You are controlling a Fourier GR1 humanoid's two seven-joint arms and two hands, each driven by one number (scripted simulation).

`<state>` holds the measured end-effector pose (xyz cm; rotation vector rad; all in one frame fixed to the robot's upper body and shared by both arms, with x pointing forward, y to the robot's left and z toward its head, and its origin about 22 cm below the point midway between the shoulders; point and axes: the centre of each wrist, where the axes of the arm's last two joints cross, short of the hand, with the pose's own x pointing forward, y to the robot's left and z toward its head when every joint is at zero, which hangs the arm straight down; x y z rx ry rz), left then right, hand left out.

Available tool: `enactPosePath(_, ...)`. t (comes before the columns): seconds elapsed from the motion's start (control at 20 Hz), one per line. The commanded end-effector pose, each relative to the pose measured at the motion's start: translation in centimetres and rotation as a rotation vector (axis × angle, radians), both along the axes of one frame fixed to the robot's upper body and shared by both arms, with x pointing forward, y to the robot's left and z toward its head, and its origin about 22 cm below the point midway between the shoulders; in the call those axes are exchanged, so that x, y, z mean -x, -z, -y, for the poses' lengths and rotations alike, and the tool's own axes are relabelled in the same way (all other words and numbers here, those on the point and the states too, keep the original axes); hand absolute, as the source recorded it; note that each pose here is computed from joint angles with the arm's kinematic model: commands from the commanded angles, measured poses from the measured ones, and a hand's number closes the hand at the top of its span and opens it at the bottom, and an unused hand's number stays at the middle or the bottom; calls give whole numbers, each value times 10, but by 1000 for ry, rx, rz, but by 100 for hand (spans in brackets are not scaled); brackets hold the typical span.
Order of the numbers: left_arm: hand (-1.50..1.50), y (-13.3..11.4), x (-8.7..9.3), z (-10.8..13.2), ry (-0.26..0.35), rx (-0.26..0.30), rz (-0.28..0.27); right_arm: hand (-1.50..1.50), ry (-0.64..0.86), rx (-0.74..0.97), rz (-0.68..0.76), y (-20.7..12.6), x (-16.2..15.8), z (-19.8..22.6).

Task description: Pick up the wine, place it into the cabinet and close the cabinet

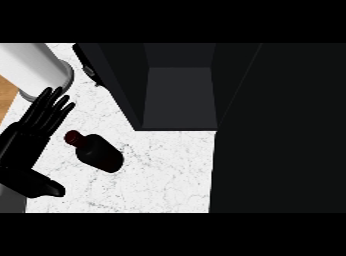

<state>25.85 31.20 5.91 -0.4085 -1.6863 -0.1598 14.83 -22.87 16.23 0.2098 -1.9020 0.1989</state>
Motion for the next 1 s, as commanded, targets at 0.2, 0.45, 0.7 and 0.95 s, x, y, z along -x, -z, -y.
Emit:
enactPosePath(0.2, -150, 35, -11, -17, 3, -28, -27, -150, 6, -7, -3, -2, -6, -4)
enactPosePath(0.45, -150, 64, -9, -30, -12, -58, -49, -150, -12, -2, 7, 10, 2, -4)
enactPosePath(0.7, -150, 93, -19, -30, -2, -40, -46, -150, -4, 7, 9, -4, -10, -10)
enactPosePath(0.95, -150, 114, -10, -23, -10, -55, -78, -150, -8, 1, 7, 5, -10, 10)
